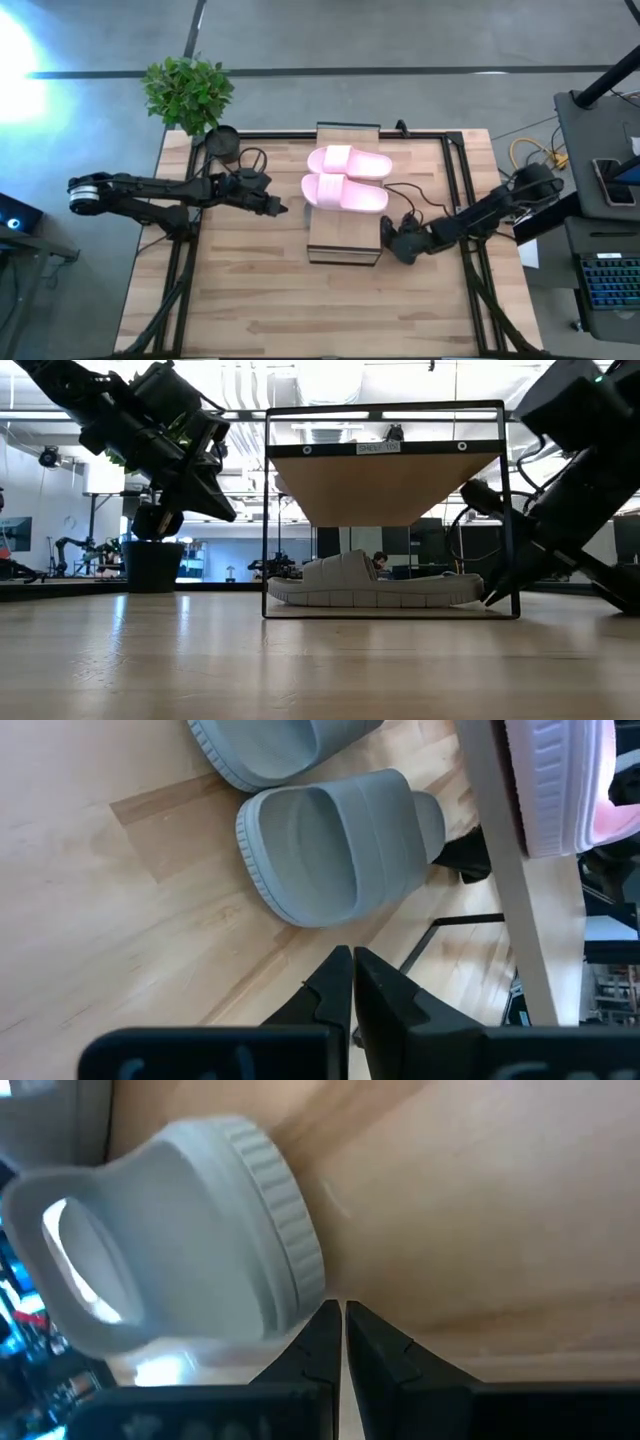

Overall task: Pick and place slides into the shelf
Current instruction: Adjust the pink and gray slides on and under the shelf

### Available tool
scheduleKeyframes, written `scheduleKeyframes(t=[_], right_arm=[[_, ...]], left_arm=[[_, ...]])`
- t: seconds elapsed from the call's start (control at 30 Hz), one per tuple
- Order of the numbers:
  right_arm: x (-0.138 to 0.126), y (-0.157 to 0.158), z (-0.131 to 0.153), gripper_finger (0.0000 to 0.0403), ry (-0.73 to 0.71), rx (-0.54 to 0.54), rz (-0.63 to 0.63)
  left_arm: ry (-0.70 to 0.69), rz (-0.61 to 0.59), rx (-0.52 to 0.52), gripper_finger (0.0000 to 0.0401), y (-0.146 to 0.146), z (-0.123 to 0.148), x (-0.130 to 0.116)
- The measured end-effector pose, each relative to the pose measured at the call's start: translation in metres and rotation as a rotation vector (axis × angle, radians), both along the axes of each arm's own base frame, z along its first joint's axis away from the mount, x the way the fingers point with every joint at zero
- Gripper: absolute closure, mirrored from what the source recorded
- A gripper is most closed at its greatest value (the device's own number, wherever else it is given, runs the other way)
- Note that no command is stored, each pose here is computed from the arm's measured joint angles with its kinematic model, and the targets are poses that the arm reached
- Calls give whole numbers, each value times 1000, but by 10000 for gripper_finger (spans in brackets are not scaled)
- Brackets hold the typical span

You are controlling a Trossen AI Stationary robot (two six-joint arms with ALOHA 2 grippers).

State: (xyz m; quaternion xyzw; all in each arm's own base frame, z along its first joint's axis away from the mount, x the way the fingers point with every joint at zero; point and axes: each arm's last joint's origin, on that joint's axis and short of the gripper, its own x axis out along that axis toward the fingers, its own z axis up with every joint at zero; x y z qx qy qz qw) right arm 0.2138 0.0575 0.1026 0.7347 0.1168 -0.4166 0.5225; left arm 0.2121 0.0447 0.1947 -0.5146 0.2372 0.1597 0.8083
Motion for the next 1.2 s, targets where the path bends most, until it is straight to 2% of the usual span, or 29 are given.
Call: scheduleKeyframes(t=[0.3,0.5,0.67,0.77,0.83,0.97,1.2], right_arm=[[5,-25,3,390,-34,-29,-149],[1,-24,3,390,1,-54,-143],[-13,-24,11,390,64,-109,-120],[-20,-25,20,390,77,-103,-111],[-23,-26,26,390,64,-117,-121],[-27,-27,34,390,48,-116,-105],[-24,-26,39,390,28,-94,-80]], left_arm=[[-1,-15,-7,401,-1,0,0],[9,-52,-34,401,-5,-1,0],[188,-134,-101,401,-25,-23,-7],[217,-170,-100,401,-39,-32,-4],[230,-146,-75,401,-43,-39,-1],[159,-93,-45,401,-41,-47,15],[161,-12,-93,401,-31,-79,38]])
